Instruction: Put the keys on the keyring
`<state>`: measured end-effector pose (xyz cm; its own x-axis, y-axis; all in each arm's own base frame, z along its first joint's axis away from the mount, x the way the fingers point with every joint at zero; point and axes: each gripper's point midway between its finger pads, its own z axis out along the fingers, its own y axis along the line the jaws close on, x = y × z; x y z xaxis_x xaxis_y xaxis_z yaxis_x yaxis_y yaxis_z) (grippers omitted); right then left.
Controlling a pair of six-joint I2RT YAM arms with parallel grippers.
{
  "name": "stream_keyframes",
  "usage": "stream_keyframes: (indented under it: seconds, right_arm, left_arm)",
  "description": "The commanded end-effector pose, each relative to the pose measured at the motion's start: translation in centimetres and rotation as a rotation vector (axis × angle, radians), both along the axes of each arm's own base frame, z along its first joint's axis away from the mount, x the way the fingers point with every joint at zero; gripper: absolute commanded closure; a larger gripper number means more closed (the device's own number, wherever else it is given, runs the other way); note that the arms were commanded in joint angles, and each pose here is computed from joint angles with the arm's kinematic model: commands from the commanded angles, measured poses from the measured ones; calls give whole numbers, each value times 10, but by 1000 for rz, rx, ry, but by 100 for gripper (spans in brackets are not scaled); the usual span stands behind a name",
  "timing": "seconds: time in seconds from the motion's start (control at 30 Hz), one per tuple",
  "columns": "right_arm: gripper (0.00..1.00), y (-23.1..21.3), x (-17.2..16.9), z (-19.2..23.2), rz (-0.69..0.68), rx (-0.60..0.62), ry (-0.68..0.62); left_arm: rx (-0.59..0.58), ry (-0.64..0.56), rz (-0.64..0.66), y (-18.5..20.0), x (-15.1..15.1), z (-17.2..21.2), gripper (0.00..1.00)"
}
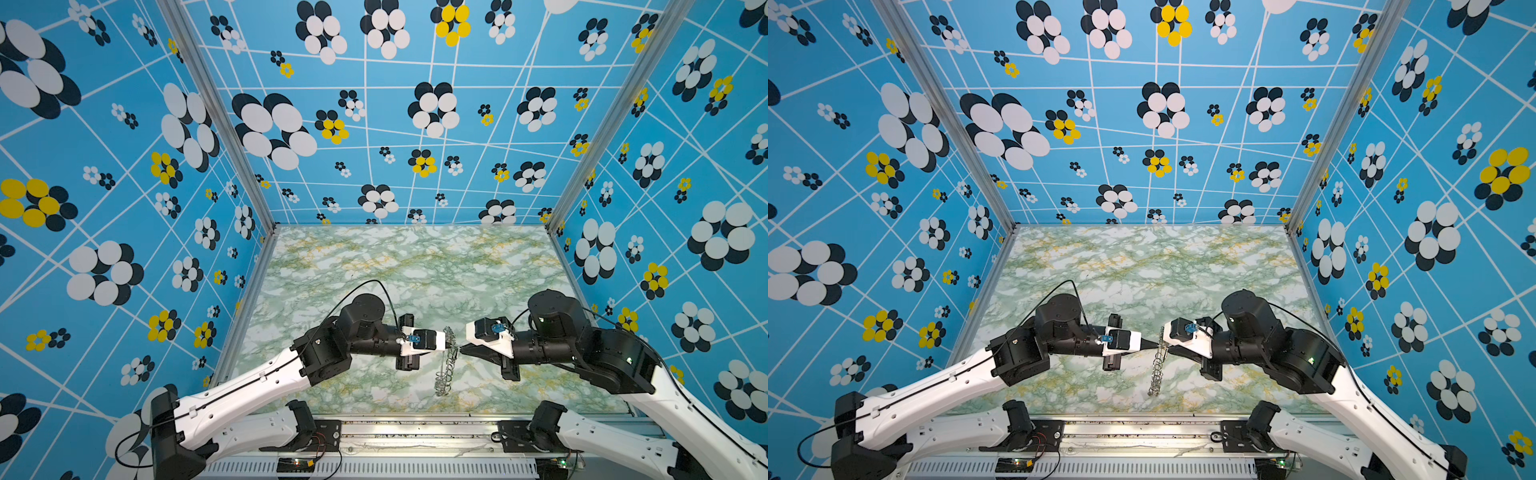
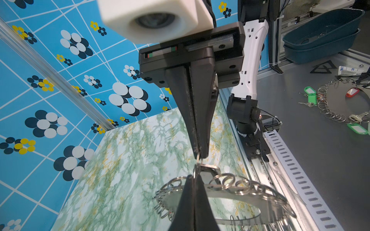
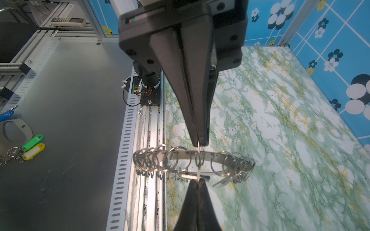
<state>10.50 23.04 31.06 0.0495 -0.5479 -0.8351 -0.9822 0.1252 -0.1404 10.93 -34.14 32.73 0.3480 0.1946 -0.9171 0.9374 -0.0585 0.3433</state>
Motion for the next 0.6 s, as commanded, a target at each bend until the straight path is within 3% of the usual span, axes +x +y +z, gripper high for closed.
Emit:
stream_keyframes:
  seconds: [0.0, 0.57]
  right_arm:
    - [100, 6, -5, 13, 36, 63, -11]
    - [100, 8, -5, 16, 44, 73, -13]
  left_arm:
    - [-44, -10, -17, -1, -3, 14, 100]
    - [-42, 8, -34, -4, -5, 13, 100]
